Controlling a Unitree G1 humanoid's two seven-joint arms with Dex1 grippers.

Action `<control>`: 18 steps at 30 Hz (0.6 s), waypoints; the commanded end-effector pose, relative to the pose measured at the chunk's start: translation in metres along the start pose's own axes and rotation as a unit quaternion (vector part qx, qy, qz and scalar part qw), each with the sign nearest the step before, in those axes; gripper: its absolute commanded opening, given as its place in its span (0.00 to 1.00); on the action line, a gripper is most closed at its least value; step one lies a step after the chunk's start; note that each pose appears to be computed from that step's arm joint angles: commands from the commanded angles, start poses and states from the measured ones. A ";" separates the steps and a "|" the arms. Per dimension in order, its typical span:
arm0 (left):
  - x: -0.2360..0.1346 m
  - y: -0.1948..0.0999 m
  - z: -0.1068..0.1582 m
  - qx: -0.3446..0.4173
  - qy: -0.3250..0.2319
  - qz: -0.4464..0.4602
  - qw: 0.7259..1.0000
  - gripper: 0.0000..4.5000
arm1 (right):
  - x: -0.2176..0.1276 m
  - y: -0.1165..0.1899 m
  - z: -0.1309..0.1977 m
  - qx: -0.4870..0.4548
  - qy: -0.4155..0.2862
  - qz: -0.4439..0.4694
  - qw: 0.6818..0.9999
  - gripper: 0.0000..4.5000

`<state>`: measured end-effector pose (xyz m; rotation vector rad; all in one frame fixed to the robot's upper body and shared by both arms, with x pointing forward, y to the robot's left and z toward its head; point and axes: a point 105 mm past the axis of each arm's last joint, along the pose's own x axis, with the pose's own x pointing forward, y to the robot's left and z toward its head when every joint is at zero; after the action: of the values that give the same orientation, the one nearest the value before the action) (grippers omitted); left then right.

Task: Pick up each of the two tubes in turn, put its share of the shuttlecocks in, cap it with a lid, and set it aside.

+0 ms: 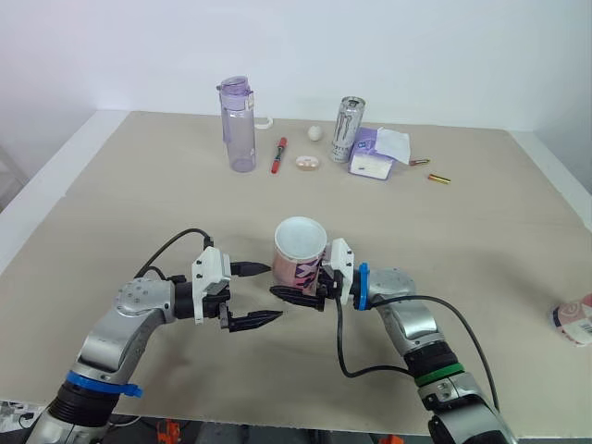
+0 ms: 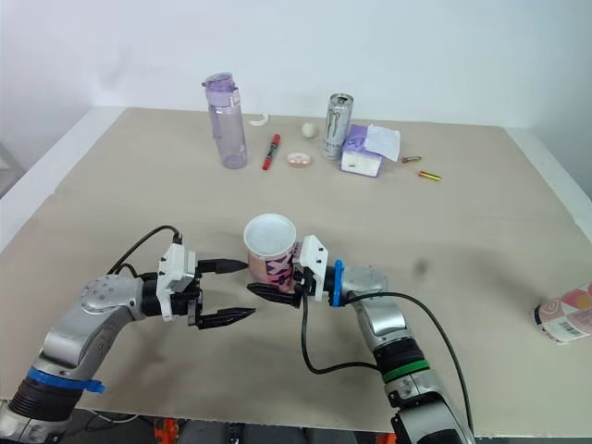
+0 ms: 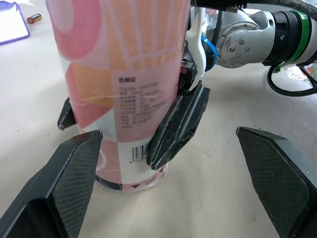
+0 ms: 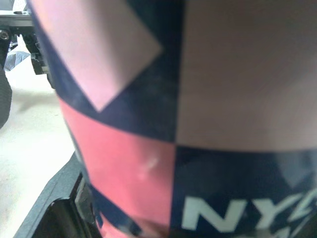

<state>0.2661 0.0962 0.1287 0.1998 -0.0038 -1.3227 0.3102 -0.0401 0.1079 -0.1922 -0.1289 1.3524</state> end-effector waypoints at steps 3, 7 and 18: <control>0.000 0.000 0.007 0.026 -0.012 -0.001 1.000 1.00 | -0.016 -0.012 0.025 -0.030 -0.023 -0.033 0.999 0.85; 0.003 -0.003 0.006 0.029 -0.018 -0.004 0.999 1.00 | -0.050 -0.023 0.034 -0.025 -0.026 -0.107 0.994 0.85; 0.015 -0.003 0.005 0.035 -0.031 -0.032 0.998 1.00 | -0.199 -0.046 0.031 -0.016 0.024 -0.433 0.901 0.85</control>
<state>0.2666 0.0818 0.1252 0.2039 -0.0615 -1.3761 0.3068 -0.2200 0.1320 -0.1270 -0.1017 0.5613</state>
